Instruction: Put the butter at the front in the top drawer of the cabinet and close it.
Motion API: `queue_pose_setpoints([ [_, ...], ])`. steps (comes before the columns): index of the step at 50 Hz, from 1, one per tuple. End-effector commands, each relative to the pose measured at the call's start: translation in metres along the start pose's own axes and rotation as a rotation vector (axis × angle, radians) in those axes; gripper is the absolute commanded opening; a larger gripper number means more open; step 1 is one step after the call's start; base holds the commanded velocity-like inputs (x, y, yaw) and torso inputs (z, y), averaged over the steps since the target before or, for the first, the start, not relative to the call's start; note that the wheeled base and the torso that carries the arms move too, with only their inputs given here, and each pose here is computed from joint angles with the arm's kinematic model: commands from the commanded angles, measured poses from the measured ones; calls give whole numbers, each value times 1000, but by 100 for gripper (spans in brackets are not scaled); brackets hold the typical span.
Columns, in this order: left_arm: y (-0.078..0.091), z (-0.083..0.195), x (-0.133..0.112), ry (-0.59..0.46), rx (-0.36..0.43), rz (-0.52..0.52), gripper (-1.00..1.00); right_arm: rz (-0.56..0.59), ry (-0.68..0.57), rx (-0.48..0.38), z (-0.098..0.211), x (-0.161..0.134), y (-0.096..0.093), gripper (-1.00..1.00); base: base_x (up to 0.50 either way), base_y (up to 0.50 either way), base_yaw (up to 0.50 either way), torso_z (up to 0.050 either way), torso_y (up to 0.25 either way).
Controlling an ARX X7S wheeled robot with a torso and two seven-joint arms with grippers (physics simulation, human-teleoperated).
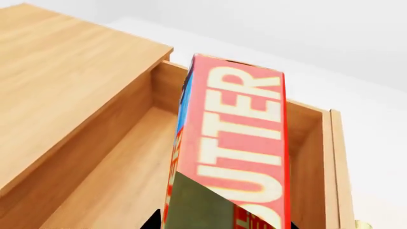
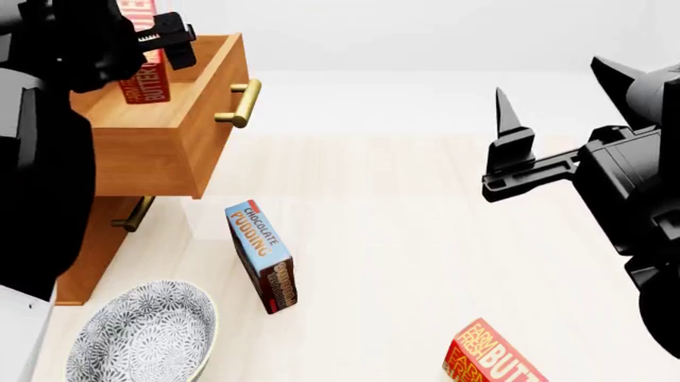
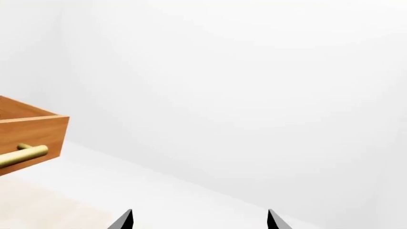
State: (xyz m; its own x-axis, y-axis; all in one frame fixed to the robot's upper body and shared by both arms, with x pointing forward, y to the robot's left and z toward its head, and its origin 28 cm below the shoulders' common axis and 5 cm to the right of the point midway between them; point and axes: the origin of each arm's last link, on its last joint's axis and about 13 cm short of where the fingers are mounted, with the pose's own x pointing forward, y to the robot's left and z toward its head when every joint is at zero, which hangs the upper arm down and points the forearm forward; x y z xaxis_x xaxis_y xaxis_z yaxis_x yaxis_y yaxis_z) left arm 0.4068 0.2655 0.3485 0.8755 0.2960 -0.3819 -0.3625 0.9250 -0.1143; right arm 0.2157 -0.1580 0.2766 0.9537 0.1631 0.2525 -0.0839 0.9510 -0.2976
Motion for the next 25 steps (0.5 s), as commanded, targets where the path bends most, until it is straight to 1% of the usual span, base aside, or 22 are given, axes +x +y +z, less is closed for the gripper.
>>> queue_pose_setpoints([
  [1,1,1,1,-21,-4,25,-100,3,2,3,-1,-1,1,100,0,0,0,0,0],
  [25,8,-5,7,-5,-25,55,-100,10,6,4,-4,-3,2,100,0,0,0,0,1],
])
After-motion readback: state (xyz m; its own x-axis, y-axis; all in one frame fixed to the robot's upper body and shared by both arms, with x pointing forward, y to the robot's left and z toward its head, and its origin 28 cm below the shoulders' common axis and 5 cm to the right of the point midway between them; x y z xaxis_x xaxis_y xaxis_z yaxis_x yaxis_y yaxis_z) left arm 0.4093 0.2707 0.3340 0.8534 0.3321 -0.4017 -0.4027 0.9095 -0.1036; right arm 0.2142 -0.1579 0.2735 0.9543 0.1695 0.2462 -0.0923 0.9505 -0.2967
